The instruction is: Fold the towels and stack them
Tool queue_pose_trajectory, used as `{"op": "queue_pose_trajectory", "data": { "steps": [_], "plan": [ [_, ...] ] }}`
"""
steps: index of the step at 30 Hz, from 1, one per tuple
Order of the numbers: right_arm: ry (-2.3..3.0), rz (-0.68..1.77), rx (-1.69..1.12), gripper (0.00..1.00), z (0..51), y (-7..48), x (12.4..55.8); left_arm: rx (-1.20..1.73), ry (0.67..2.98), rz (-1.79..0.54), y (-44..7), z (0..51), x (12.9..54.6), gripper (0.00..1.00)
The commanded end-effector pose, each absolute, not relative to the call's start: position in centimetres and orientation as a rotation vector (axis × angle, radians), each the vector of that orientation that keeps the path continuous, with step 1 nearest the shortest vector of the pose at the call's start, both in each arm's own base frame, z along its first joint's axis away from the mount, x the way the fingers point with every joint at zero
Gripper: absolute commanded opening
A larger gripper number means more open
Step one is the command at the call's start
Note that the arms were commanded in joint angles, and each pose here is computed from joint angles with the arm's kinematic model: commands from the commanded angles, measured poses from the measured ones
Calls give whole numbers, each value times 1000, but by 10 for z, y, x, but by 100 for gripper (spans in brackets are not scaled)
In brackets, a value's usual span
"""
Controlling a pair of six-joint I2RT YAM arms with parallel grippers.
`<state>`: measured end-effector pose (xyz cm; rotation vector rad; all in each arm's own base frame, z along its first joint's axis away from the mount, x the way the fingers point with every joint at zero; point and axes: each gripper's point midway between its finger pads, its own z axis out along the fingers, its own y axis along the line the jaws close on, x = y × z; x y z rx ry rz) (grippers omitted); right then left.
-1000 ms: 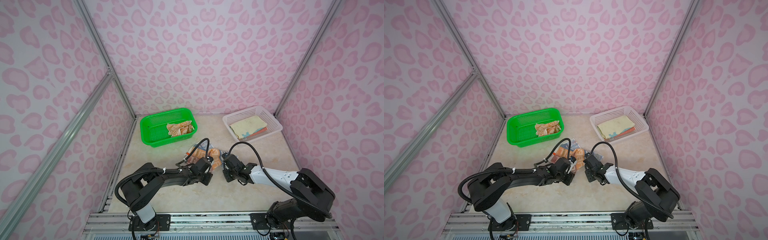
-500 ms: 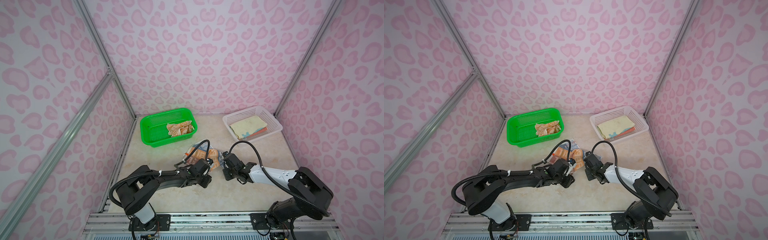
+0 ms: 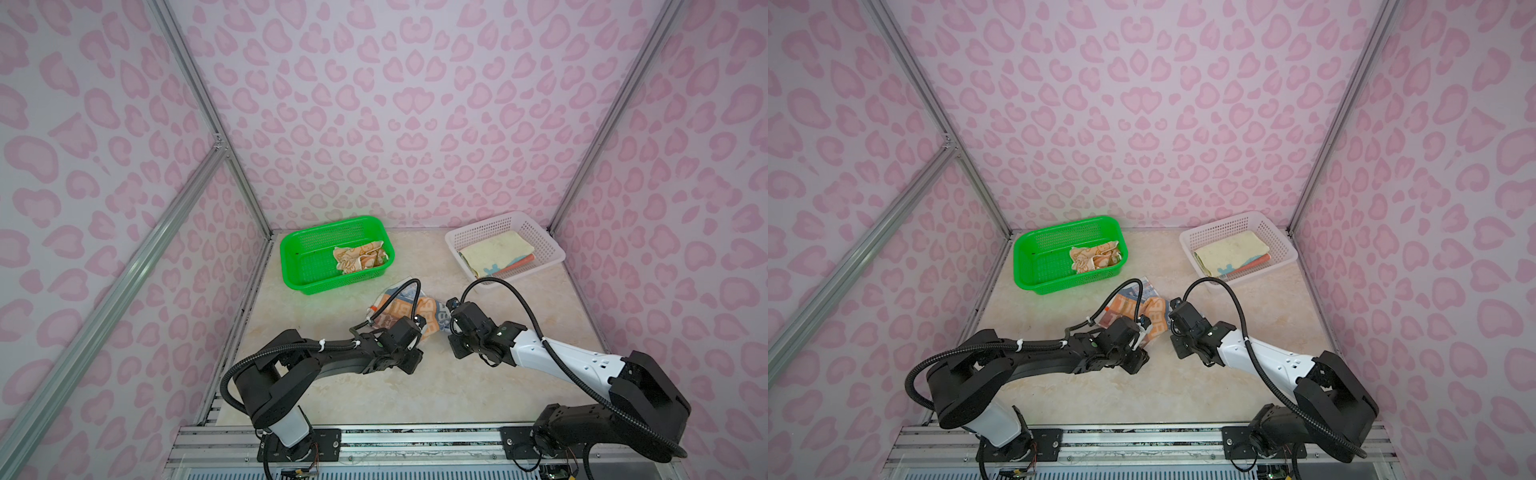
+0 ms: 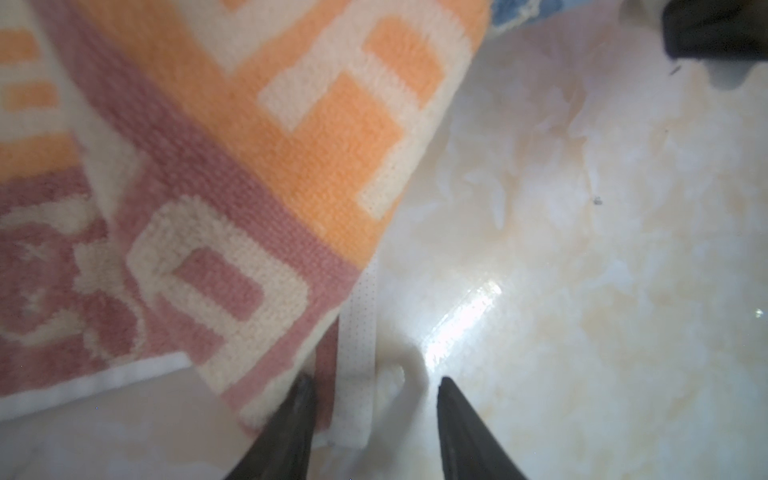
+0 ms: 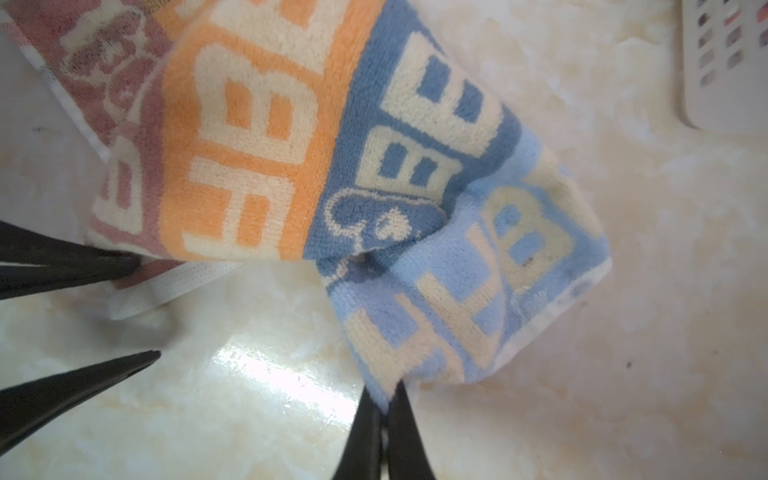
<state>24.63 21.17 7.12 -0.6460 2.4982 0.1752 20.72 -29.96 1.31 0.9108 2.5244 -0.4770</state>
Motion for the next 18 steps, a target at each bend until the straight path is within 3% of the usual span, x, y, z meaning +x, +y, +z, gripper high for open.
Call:
{"op": "queue_pose_trajectory", "data": {
  "steps": [1, 5, 12, 18],
  "plan": [
    [2491, 144, -669, 0, 74, 208, 247, 920, 2754, -297, -251, -9, 174, 66],
    [2482, 142, -684, 0, 75, 210, 249, 867, 2660, -322, -258, 21, 188, 74],
    [2476, 142, -707, 0, 73, 212, 250, 837, 2564, -300, -263, 59, 205, 75],
    [2467, 160, -707, 0, 74, 211, 249, 902, 2591, -233, -254, 53, 200, 75]
  ]
}}
